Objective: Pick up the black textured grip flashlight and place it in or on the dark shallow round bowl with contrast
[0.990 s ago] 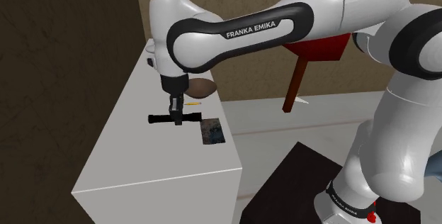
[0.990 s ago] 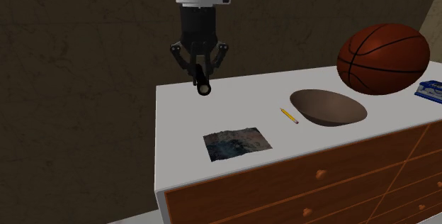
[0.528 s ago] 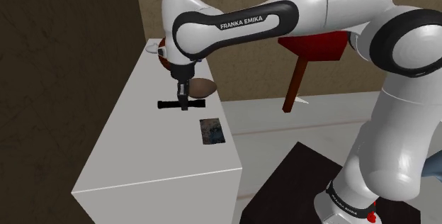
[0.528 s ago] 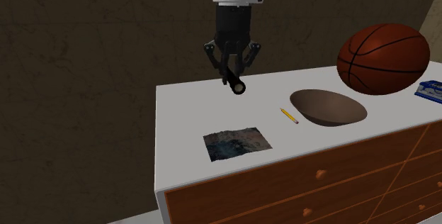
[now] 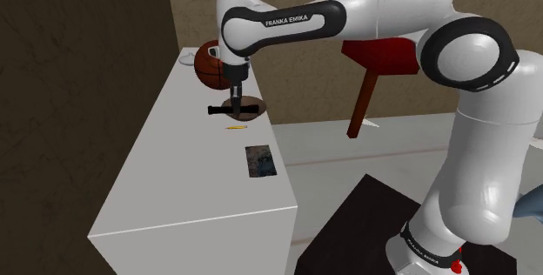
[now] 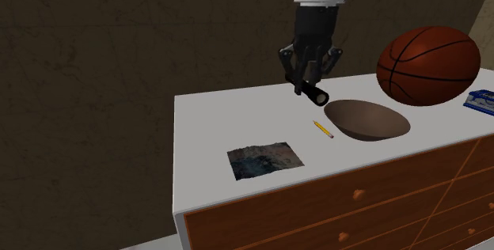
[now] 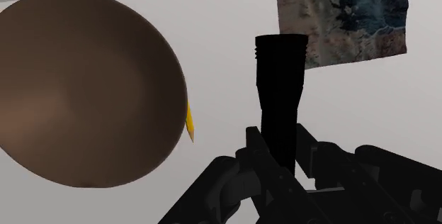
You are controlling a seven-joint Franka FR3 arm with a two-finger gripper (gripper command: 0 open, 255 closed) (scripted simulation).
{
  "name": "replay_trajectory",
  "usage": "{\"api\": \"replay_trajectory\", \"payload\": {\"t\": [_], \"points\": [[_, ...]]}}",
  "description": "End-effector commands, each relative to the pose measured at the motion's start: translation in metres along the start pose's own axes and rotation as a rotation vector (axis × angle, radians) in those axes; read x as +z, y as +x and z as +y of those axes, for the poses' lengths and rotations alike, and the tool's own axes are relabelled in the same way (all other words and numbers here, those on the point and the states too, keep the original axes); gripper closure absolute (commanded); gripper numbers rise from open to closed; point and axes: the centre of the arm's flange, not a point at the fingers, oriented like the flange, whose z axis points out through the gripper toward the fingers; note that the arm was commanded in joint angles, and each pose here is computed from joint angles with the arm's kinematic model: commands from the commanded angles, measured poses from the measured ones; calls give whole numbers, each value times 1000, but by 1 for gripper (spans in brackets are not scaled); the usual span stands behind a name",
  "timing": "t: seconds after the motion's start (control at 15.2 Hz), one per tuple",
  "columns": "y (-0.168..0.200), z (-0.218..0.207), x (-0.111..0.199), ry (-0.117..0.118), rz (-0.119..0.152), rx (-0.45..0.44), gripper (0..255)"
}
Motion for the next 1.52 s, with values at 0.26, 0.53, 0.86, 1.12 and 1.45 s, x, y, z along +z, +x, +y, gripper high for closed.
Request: {"api": "replay_trajectory", "payload": {"t": [0.26, 0.53, 0.86, 1.12, 1.45], "points": [[-15, 82, 0, -1, 0, -1, 255], [-26, 134, 0, -1, 0, -1, 255], [-31, 157, 15, -1, 0, -1, 255], [-31, 157, 37, -1, 0, -1, 255], [-31, 157, 65, -1, 0, -1, 255]]}}
